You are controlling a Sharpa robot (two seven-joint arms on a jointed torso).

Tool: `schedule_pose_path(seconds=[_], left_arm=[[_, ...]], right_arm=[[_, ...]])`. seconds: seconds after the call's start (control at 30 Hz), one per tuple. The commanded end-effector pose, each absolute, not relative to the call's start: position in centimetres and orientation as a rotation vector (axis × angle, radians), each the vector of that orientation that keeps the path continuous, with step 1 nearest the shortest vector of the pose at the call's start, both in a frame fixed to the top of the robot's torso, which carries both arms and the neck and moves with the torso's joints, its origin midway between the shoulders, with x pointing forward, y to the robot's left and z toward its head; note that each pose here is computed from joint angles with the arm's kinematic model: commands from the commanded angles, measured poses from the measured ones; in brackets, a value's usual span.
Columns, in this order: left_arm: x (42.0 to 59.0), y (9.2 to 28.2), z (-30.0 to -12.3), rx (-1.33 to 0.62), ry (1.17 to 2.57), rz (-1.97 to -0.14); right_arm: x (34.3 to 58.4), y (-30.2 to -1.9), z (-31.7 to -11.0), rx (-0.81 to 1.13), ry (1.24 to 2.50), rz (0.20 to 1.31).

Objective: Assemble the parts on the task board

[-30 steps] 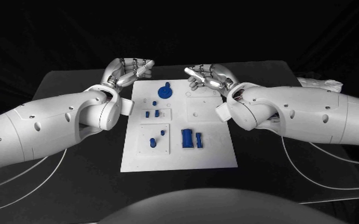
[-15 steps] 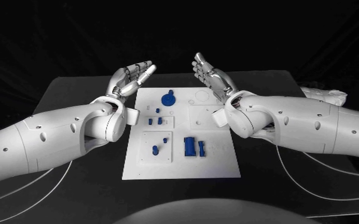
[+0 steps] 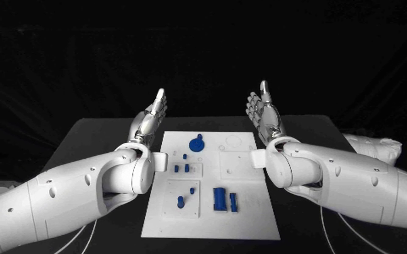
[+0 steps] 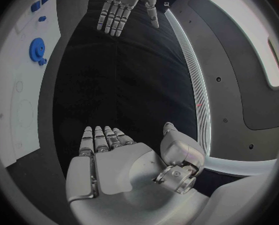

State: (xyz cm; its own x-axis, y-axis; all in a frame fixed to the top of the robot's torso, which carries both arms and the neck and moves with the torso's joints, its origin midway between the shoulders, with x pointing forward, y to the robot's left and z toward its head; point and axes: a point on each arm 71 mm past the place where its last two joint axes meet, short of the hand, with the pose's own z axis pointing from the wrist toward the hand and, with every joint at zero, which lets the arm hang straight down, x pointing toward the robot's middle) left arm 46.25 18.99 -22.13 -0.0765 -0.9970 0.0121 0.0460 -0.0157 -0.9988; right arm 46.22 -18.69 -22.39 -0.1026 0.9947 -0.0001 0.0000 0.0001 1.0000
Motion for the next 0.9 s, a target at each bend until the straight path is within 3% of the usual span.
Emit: schedule_pose_path(seconds=[0.03, 0.9], left_arm=[[46.18, 19.24, -22.42, -1.209, 1.218, -1.229], [46.18, 19.24, -22.42, -1.209, 1.218, -1.229]], right_arm=[[46.18, -19.24, -22.42, 1.209, 1.218, 1.229], [46.18, -19.24, -22.42, 1.209, 1.218, 1.229]])
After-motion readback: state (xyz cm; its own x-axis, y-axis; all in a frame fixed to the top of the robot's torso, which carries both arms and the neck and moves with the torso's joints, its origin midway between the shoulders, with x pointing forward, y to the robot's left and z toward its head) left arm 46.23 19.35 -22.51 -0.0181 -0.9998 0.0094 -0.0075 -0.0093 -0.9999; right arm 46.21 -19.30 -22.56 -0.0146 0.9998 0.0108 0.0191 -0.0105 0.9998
